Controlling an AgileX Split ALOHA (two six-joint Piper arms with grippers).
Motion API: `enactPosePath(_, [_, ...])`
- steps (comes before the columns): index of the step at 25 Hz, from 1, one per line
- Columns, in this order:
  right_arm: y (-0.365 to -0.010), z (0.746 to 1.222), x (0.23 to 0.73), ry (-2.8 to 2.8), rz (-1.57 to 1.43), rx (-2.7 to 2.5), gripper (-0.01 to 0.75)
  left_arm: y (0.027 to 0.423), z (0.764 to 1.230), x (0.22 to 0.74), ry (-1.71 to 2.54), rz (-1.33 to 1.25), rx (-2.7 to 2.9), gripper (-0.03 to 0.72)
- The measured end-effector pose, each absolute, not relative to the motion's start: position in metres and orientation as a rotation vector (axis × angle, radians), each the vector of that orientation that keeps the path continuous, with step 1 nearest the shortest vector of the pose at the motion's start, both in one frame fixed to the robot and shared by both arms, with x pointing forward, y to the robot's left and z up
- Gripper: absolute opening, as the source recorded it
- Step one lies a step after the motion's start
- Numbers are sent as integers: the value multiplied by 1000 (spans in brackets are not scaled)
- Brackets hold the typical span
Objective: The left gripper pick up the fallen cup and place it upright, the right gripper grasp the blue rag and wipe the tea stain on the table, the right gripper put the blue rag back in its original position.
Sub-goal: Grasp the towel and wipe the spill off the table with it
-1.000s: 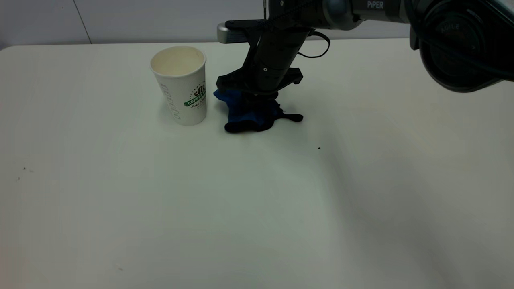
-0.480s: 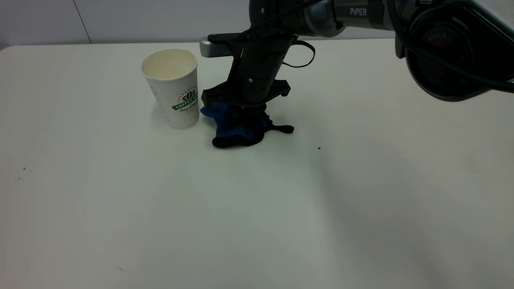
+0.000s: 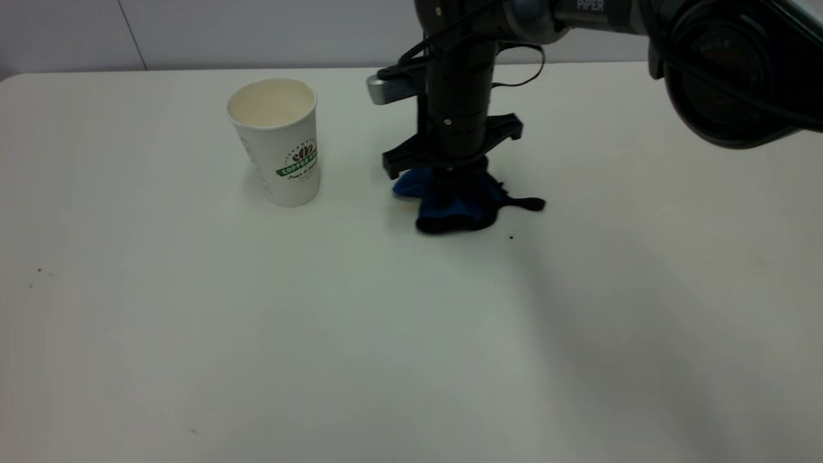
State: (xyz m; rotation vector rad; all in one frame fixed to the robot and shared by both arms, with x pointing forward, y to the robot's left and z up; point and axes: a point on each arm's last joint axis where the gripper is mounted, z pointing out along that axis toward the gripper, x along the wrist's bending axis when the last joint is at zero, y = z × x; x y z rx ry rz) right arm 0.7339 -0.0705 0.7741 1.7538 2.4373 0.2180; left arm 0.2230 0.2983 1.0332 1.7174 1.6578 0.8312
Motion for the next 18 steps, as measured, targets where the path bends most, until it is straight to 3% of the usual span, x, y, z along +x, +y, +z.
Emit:
enactPosePath(8, [-175, 783, 765, 2288, 26, 1941, 73, 298, 1033, 223, 1658, 831, 1717, 241])
enactPosePath(18, [-266, 787, 780, 2118, 76, 2177, 84, 298, 1033, 223, 1658, 831, 1717, 241])
